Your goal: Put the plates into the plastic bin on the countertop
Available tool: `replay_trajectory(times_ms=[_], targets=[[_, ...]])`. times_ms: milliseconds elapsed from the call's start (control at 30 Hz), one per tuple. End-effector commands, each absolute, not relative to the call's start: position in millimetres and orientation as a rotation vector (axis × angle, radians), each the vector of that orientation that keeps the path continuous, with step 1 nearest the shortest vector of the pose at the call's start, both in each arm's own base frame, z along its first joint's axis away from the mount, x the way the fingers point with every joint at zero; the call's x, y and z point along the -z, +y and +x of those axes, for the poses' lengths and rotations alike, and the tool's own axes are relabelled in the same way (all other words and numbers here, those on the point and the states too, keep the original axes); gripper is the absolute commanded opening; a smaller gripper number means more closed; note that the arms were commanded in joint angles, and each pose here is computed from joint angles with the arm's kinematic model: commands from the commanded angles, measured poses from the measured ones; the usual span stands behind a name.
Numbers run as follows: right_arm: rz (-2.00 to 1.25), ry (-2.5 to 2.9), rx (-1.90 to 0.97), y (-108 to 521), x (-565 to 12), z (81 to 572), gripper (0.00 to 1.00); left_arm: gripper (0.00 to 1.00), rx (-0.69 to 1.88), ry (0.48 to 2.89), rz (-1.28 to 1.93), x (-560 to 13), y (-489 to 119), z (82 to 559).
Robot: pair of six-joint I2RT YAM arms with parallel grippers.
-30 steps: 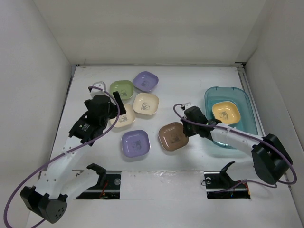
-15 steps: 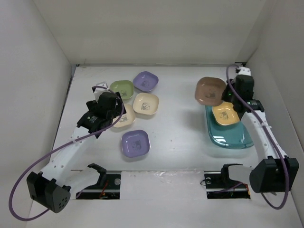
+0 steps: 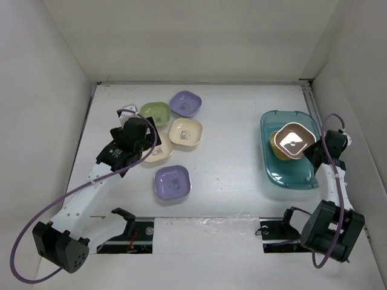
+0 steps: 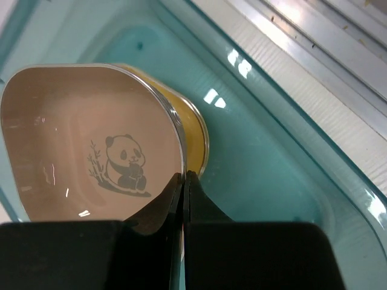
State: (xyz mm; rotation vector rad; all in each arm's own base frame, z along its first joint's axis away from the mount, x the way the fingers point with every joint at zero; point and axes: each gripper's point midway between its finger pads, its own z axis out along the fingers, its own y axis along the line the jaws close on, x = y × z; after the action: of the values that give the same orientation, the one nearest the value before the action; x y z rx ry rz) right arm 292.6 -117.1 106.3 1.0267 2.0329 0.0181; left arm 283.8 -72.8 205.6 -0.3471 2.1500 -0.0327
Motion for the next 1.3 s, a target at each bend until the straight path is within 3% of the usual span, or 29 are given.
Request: replay_trajectory(times_ms=[0, 233, 367, 500, 567, 600, 633, 833, 1033, 1267], targets=[[1.083, 1.745, -0.060, -132, -150, 315, 0.00, 1.00, 0.114, 2.077, -0.323, -232, -79, 287], [1.095, 1.767, -0.058, -134, -141, 320, 0.00, 1.00, 0.120, 2.079, -0.309, -231, -79, 285], [1.045, 1.808, -0.105, -127, -138, 328, 0.10, 1.00, 0.125, 2.071, -0.310, -233, -79, 284], [0.956, 1.833, -0.165, -114, -142, 335, 0.58, 1.00, 0.130, 2.063, -0.312, -235, -80, 285], [0.802, 1.833, -0.195, -93, -165, 345, 0.79, 1.00, 0.139, 2.066, -0.307, -235, -81, 285], [0.716, 1.787, -0.196, -82, -193, 347, 0.95, 1.00, 0.139, 2.066, -0.307, -235, -81, 285], [0.587, 1.761, -0.181, -69, -210, 352, 1.00, 1.00, 0.139, 2.066, -0.307, -235, -81, 285], [0.031, 1.717, -0.317, 87, -277, 347, 1.00, 1.00, 0.138, 2.045, -0.317, -240, -78, 283], [-0.390, 1.950, -0.431, 234, -217, 327, 0.98, 1.00, 0.088, 2.014, -0.383, -243, -66, 283], [-0.653, 2.113, -0.566, 348, -146, 296, 0.94, 1.00, -0.119, 1.931, -0.623, -250, -21, 271]])
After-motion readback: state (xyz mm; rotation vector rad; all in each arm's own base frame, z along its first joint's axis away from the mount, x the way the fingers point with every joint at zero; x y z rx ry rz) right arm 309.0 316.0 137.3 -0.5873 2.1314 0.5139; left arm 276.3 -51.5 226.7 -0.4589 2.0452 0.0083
